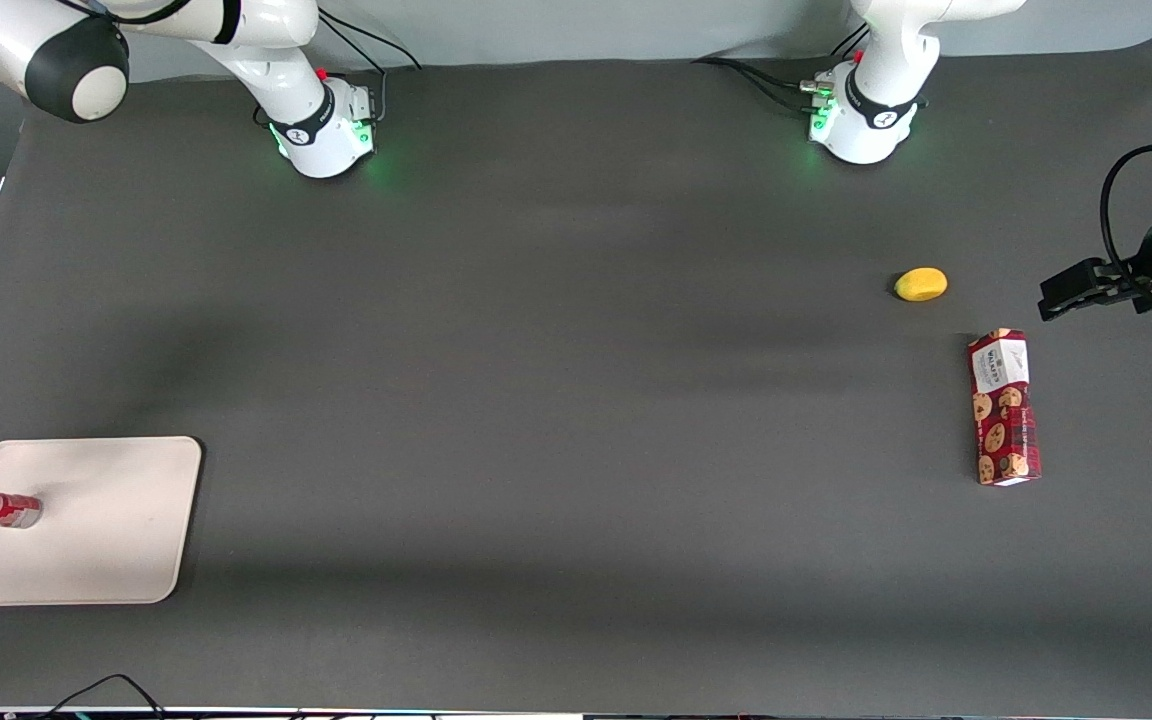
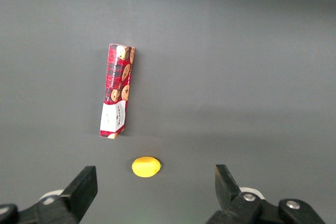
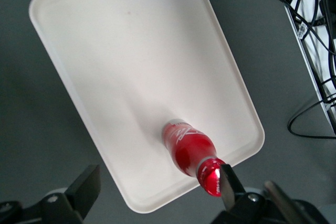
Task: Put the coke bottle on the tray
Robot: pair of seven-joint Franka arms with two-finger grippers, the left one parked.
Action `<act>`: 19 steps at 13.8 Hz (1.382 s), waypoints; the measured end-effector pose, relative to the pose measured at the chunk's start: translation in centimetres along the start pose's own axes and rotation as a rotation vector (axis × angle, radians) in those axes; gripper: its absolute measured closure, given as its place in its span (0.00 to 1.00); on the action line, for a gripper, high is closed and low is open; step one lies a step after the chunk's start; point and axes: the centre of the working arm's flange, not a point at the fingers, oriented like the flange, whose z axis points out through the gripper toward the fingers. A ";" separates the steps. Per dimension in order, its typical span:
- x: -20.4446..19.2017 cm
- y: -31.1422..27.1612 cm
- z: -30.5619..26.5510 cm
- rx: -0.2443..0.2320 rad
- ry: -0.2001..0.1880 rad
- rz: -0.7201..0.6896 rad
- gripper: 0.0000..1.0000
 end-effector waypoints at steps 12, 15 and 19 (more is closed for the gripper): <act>15.3 -13.5 -22.1 0.156 -0.059 0.451 0.00; 22.9 -19.9 -25.4 0.169 -0.100 0.600 0.00; 28.5 -28.0 -27.8 0.133 -0.155 0.743 0.00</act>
